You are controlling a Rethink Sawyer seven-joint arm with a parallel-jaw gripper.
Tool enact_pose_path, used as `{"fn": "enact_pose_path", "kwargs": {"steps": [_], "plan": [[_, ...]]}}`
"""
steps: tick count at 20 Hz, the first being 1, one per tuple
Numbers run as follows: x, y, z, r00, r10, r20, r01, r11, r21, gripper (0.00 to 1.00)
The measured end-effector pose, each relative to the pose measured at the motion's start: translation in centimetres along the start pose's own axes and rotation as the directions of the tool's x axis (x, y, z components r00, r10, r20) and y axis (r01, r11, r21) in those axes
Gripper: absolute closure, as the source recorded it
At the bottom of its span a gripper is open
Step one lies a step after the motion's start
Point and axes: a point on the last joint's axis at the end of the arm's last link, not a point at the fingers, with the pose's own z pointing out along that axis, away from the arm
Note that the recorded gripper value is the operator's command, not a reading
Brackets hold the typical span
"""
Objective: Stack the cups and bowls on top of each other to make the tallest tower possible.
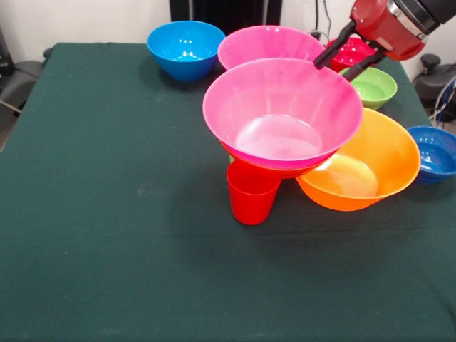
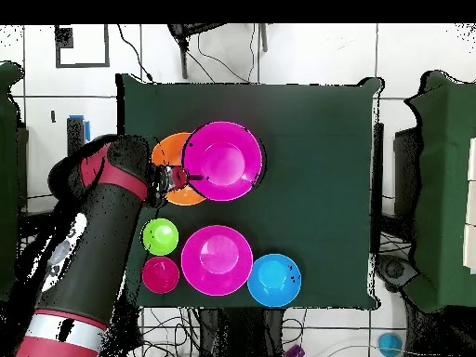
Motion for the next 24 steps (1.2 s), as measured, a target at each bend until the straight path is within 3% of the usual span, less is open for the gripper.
{"fn": "enact_pose_path", "kwargs": {"steps": [14,19,24], "plan": [[-0.4,-0.5,-1.0,0.9996,0.029,0.006,-0.029,0.9991,-0.03,0.0],[-1.1,-1.3,-2.0,0.9973,0.074,0.007,-0.073,0.9943,-0.077,0.0],[-1.6,-1.6,-2.4,0.994,0.108,-0.018,-0.11,0.9861,-0.125,0.0]]}}
